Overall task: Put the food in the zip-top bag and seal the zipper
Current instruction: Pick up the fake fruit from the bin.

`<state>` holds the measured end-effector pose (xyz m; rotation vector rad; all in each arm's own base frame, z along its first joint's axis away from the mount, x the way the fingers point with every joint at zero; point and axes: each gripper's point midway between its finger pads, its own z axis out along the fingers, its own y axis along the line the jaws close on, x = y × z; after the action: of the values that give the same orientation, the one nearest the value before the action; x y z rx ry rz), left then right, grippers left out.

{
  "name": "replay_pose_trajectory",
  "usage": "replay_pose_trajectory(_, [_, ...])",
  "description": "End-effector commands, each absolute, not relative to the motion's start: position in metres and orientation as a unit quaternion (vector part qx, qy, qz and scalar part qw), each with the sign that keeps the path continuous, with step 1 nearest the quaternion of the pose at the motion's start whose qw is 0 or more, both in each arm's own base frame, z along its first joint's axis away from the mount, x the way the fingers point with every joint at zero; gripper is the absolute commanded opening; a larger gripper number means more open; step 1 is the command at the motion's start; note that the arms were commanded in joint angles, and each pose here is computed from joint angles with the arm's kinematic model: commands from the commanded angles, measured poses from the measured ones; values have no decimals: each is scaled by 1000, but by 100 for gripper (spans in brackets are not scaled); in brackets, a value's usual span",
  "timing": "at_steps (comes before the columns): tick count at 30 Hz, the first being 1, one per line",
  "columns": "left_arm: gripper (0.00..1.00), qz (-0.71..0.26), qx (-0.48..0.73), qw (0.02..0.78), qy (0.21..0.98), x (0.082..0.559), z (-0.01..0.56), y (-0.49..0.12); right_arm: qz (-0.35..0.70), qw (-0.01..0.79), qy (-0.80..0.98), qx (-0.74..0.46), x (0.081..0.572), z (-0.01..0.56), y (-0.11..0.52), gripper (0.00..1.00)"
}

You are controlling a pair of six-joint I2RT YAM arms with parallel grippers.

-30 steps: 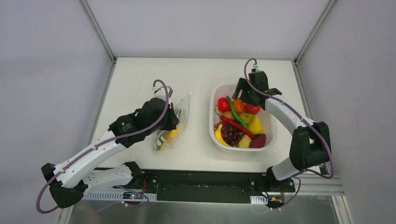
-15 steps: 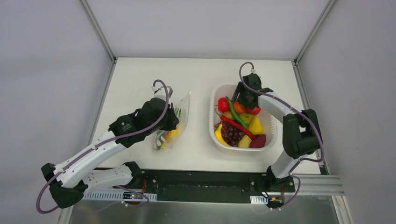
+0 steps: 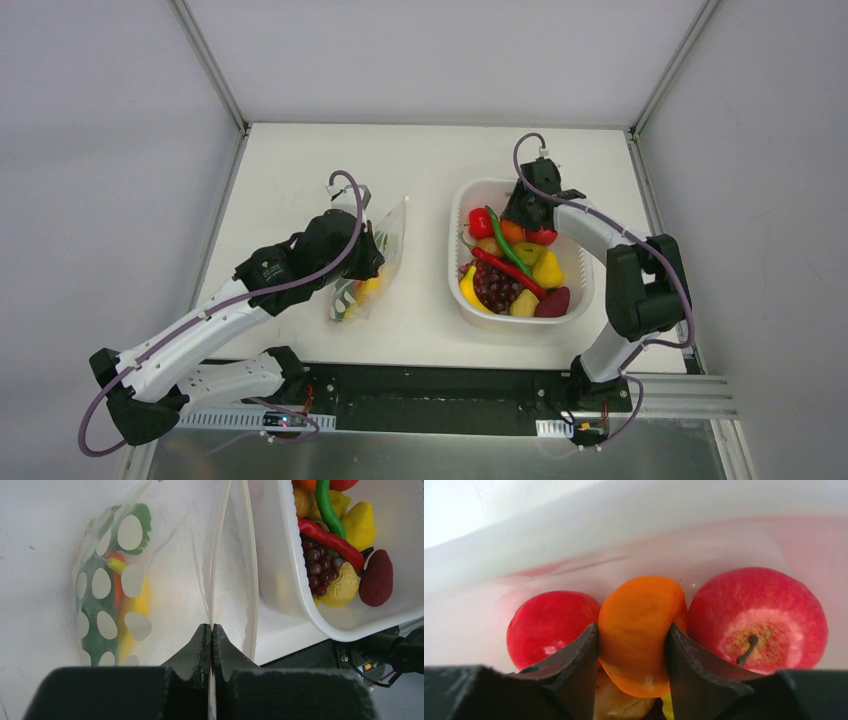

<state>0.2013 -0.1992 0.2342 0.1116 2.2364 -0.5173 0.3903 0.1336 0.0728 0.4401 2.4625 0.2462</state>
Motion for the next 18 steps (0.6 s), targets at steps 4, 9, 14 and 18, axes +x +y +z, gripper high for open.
replay_pose_trajectory(4, [0, -214, 41, 419, 881, 206, 243, -201, 129, 356, 912, 155, 387, 121, 136, 23])
replay_pose_trajectory(9, [0, -212, 41, 419, 882, 205, 243, -201, 143, 377, 902, 155, 384, 138, 135, 20])
replay_pose_trajectory(14, [0, -215, 42, 418, 882, 206, 243, -202, 135, 414, 884, 173, 379, 160, 122, 21])
replay_pose_trajectory(18, [0, -211, 43, 419, 882, 206, 244, -201, 159, 450, 860, 180, 370, 184, 120, 21])
